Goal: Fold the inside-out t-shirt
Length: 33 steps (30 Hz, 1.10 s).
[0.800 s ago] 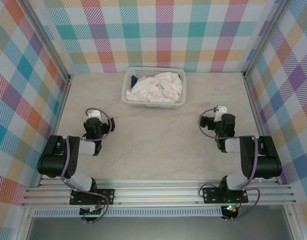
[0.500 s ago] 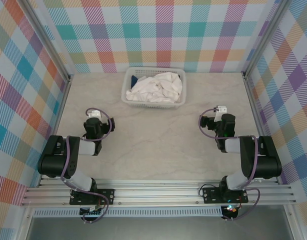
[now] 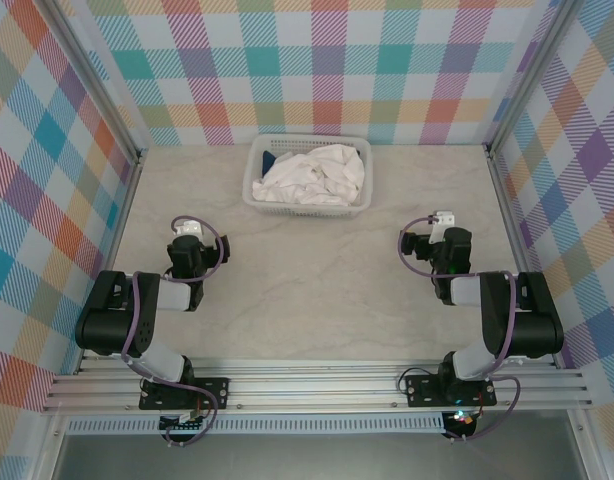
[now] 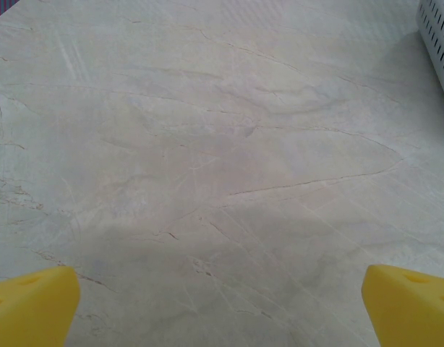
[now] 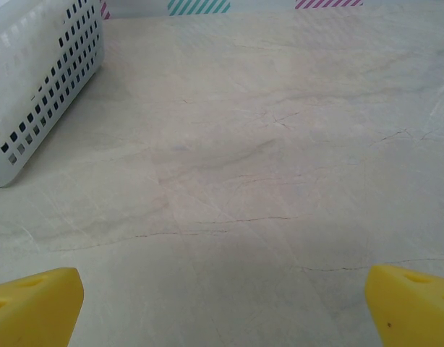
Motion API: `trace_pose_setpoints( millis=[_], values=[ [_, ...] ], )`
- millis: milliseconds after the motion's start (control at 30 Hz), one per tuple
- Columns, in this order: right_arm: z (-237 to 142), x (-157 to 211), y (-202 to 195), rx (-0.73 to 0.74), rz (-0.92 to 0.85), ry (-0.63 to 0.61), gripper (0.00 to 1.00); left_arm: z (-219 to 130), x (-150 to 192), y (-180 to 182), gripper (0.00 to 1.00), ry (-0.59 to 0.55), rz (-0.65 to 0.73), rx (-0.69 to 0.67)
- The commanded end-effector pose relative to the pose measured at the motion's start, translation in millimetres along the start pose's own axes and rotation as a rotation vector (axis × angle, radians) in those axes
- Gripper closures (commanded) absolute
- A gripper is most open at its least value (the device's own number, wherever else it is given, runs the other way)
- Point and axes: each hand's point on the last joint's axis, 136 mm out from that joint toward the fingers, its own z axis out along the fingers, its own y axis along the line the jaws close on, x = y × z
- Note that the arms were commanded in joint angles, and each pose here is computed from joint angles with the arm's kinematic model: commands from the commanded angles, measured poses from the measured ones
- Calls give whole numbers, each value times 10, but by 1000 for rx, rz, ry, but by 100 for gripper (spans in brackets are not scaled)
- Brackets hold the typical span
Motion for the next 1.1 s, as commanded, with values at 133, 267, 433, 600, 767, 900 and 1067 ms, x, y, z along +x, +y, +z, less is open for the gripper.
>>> trace_pose_setpoints(
  millis=[133, 267, 433, 600, 767, 900, 1067],
  values=[
    [-163, -331, -222, 135, 63, -27, 0, -116, -424, 64, 0, -38, -18, -70],
    [-647, -671, -536, 326, 284, -138, 0, -442, -721, 499, 0, 20, -193, -337],
    [-956, -1028, -139, 117, 474, -163, 1, -658, -1038, -143, 0, 65, -379, 31],
    [-702, -1166, 1202, -193, 57, 39, 1, -834, -1222, -892, 0, 88, -378, 354],
    [-223, -949, 2043, -321, -169, 291, 0, -875, -1243, -1273, 0, 130, -260, 410],
    [193, -846, 2428, -369, -214, 377, 0, -777, -1172, -1397, 0, 168, -216, 395],
    [645, -757, 2861, -455, -167, 432, 3, -667, -1074, -1280, 0, 200, -175, 303]
  ],
)
